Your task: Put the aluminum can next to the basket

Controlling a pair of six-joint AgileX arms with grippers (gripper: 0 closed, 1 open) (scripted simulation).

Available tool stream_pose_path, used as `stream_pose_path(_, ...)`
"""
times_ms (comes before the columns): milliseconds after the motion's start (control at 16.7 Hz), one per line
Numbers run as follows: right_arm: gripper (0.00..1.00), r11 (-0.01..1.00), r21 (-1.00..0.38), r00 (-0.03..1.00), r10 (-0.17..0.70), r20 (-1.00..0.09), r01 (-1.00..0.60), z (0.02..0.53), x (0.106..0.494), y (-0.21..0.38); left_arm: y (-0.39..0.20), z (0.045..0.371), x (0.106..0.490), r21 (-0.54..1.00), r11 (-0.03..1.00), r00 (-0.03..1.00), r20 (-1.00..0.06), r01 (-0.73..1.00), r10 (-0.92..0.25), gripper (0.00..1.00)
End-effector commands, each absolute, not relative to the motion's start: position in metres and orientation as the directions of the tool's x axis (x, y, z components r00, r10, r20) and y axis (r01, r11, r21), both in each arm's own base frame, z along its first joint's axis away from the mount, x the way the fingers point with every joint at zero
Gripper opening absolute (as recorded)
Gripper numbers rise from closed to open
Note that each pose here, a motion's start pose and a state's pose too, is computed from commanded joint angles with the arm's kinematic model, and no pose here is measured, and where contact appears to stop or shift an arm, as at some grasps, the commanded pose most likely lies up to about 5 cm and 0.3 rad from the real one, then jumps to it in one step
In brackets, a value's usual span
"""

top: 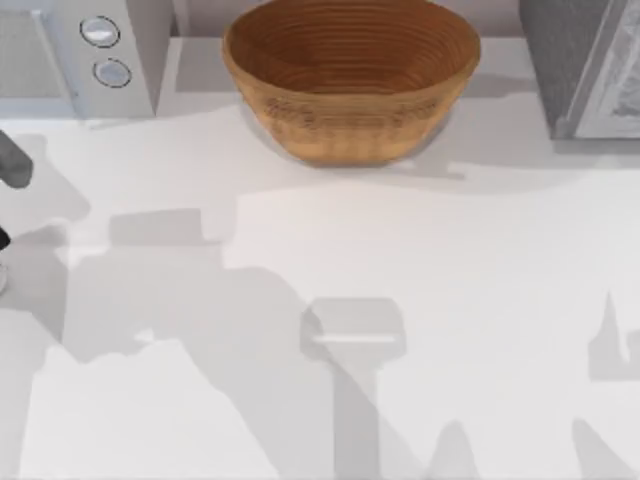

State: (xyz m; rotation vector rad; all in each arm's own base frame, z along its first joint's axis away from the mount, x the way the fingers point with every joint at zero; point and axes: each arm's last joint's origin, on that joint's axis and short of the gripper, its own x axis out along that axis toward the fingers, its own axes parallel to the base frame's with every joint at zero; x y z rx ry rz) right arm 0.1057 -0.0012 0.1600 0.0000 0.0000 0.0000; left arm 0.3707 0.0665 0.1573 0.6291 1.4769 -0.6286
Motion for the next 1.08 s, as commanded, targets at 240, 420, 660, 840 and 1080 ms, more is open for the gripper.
stream_pose_path(240, 1.00, 1.000, 0.000, 1.000, 0.000, 0.000, 0.000, 0.1600, 0.1057, -0.0012, 0.0665, 0.1573, 0.3707, 0.001, 0.693, 0.001, -1.000, 0.721, 0.000, 0.40)
stream_pose_path(420, 1.00, 1.000, 0.000, 1.000, 0.000, 0.000, 0.000, 0.1600, 0.1057, -0.0012, 0.0665, 0.1573, 0.3707, 0.001, 0.693, 0.001, -1.000, 0.721, 0.000, 0.17)
stream_pose_path(660, 1.00, 1.000, 0.000, 1.000, 0.000, 0.000, 0.000, 0.1600, 0.1057, -0.0012, 0.0665, 0.1573, 0.3707, 0.001, 0.693, 0.001, -1.000, 0.721, 0.000, 0.00)
stream_pose_path(840, 1.00, 1.000, 0.000, 1.000, 0.000, 0.000, 0.000, 0.1600, 0.1057, -0.0012, 0.0665, 0.1573, 0.3707, 0.001, 0.693, 0.001, -1.000, 0.721, 0.000, 0.00)
stream_pose_path(1080, 1.00, 1.000, 0.000, 1.000, 0.000, 0.000, 0.000, 0.1600, 0.1057, -0.0012, 0.0656, 0.1581, 0.3708, 0.002, 0.691, 0.003, -1.000, 0.723, 0.000, 0.00)
